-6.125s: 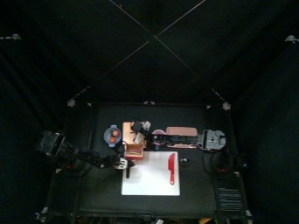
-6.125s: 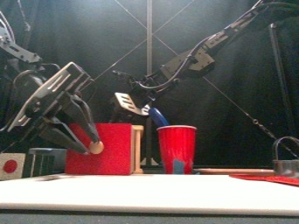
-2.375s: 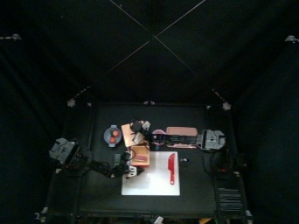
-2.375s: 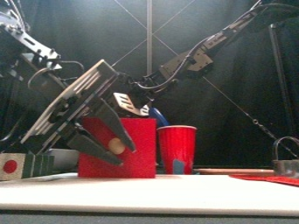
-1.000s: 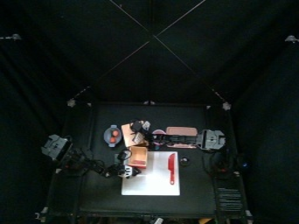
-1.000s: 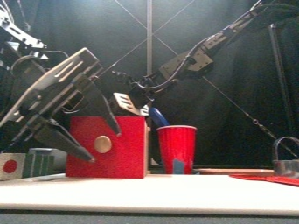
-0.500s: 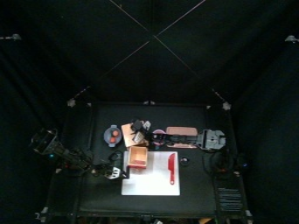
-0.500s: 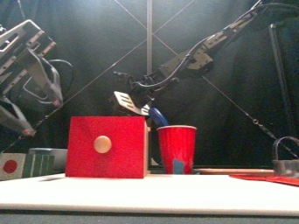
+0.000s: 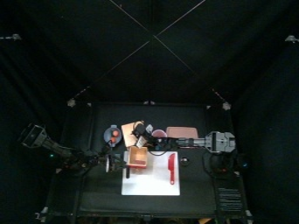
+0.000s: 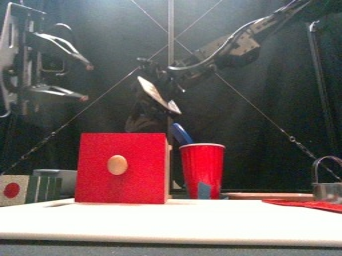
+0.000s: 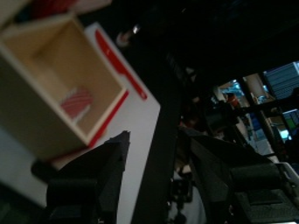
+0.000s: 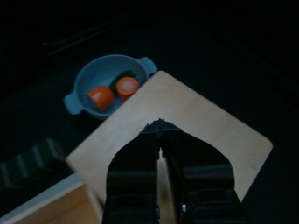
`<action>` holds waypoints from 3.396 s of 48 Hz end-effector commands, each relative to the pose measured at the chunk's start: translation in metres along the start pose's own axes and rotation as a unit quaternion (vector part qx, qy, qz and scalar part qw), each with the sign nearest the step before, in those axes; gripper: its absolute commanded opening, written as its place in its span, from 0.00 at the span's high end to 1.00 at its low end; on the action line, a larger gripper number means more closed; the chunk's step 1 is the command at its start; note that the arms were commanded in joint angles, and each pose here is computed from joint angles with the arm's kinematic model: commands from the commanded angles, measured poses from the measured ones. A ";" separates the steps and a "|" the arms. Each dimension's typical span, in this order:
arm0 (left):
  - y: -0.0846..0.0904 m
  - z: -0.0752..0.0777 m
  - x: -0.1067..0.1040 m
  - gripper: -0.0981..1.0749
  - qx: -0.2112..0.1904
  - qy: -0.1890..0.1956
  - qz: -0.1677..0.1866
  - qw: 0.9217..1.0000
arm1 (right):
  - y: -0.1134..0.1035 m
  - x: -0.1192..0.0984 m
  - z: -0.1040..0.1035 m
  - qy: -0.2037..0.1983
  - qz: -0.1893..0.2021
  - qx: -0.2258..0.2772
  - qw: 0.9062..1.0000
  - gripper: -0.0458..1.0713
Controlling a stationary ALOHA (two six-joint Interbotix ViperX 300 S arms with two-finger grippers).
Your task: Grab salmon sushi
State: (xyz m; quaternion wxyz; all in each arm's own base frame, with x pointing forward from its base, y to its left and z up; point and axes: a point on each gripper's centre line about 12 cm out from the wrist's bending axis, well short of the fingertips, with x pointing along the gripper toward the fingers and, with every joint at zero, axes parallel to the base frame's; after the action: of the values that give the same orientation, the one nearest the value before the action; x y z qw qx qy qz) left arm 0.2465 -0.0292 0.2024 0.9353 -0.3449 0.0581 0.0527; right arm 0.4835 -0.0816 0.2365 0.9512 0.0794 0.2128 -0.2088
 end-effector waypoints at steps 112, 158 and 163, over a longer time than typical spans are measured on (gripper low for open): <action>0.027 0.109 0.004 0.20 0.219 -0.056 0.080 0.971 | 0.021 -0.081 -0.032 0.028 0.056 0.009 0.998 0.23; 0.054 0.104 -0.005 0.20 0.268 -0.031 0.121 0.955 | 0.043 -0.070 0.009 0.266 0.049 -0.028 0.962 0.22; 0.068 0.106 -0.010 0.20 0.272 -0.027 0.148 0.951 | 0.050 -0.056 0.003 0.290 0.083 -0.013 0.953 0.21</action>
State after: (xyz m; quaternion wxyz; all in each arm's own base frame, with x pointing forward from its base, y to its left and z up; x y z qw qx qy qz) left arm 0.2375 0.0822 0.2384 0.9786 -0.0715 0.0968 0.1669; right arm 0.4524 -0.0172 0.2521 0.8558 0.1140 0.4914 -0.1145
